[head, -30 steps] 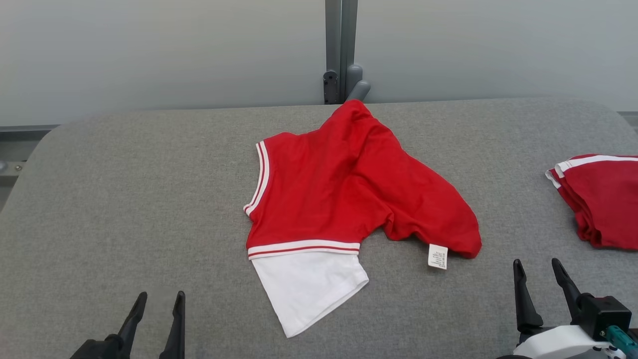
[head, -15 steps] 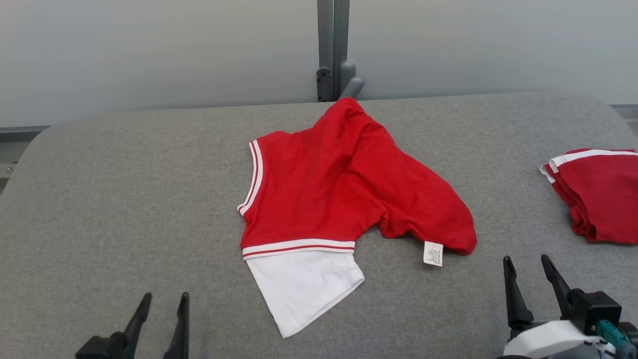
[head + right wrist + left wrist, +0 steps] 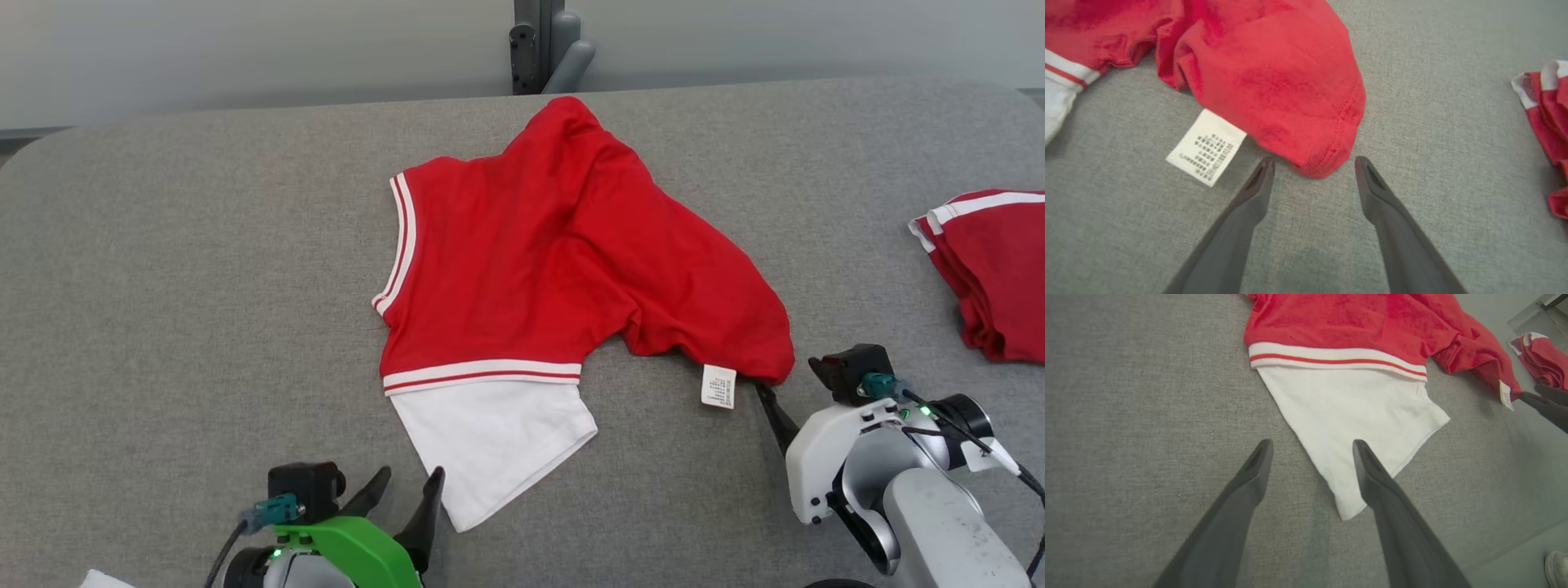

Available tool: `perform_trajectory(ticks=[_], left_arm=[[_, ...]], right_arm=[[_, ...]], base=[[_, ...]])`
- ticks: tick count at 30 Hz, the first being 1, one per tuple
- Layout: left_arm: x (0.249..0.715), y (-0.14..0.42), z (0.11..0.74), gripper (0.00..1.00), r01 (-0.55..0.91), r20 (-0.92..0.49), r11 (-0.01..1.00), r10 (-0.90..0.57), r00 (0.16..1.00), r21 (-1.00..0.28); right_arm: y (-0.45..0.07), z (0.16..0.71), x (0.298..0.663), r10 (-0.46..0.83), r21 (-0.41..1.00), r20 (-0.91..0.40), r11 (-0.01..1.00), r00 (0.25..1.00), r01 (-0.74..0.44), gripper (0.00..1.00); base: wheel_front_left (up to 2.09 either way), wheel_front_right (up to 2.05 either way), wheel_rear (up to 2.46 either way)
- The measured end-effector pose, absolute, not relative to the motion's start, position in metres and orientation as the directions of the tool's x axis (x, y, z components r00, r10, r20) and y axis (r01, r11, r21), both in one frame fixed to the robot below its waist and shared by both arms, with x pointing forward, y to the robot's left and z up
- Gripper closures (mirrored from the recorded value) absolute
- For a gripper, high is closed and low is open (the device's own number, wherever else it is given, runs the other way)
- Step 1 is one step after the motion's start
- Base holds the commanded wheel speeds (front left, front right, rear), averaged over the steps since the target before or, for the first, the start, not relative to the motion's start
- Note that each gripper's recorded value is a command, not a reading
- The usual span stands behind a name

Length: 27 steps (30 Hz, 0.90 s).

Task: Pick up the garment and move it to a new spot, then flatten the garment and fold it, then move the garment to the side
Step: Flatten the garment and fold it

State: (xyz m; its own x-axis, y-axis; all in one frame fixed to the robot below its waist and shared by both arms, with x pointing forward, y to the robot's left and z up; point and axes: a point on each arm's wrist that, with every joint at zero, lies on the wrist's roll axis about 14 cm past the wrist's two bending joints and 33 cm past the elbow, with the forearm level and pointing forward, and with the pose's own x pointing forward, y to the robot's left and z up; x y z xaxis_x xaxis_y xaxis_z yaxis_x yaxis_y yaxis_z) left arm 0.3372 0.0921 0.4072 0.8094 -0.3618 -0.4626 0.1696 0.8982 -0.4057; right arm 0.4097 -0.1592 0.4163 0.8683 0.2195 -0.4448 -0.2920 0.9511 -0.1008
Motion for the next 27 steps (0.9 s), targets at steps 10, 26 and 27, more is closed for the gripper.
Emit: perform_trajectory(ticks=[10, 26, 27], left_arm=[[0.334, 0.078, 0.391, 0.0, 0.131, -0.509, 0.878, -0.382, 0.771, -0.461], [0.339, 0.049, 0.366, 1.0, 0.177, -0.555, 0.854, -0.461, 0.692, -0.489], [0.339, 0.049, 0.366, 1.0, 0.177, -0.555, 0.854, -0.461, 0.692, -0.489]], right_arm=[[-0.15, 0.394, 0.42, 0.251, -0.099, -0.494, 0.935, 0.833, -0.34, 0.0], [-0.14, 0.397, 0.439, 0.279, -0.13, -0.448, 0.92, 0.849, -0.37, 0.91], [-0.14, 0.397, 0.439, 0.279, -0.13, -0.448, 0.92, 0.849, -0.37, 1.0]], base=[[0.0, 0.0, 0.0], [0.0, 0.0, 0.0], [0.0, 0.0, 0.0]])
